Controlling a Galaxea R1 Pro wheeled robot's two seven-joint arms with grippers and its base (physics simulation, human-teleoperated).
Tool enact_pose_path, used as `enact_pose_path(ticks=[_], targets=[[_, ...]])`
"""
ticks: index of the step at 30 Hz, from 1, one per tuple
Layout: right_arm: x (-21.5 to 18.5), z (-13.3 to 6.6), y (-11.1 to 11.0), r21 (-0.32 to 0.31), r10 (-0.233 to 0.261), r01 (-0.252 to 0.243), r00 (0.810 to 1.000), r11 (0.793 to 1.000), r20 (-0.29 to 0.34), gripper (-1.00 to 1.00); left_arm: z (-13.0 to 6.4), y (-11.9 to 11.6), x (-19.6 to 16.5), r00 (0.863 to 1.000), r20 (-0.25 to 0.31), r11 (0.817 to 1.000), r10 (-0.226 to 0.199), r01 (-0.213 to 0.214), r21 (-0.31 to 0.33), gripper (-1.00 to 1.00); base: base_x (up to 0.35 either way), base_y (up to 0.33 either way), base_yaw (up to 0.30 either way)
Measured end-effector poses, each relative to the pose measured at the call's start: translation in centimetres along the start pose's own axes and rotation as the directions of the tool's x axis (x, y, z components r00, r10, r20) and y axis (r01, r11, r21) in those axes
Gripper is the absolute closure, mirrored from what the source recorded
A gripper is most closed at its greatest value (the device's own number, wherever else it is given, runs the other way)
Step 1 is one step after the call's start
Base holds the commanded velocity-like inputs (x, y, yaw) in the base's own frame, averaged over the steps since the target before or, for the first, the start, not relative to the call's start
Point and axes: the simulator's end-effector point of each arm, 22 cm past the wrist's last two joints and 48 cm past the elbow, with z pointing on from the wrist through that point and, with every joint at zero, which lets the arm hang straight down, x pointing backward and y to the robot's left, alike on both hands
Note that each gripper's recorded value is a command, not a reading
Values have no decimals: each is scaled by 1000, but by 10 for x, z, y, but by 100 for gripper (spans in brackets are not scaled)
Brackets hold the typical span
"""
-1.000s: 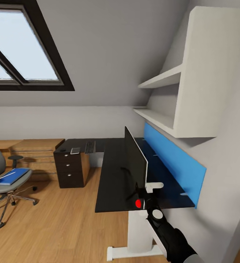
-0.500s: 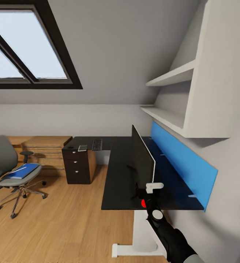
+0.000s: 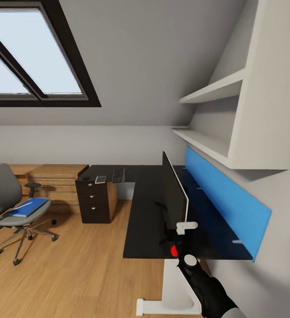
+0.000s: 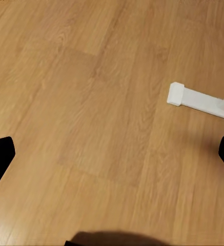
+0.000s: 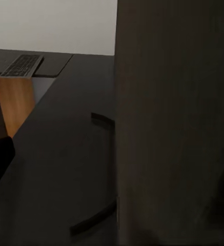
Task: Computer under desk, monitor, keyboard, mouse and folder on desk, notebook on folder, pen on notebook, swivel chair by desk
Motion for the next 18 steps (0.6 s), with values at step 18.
enact_pose_path(ticks=[18], targets=[[0, 0, 1, -1, -2, 2, 1000, 1000, 0, -100, 0, 0, 0, 1000, 0, 1000, -1, 1, 0, -100, 60, 0, 0]])
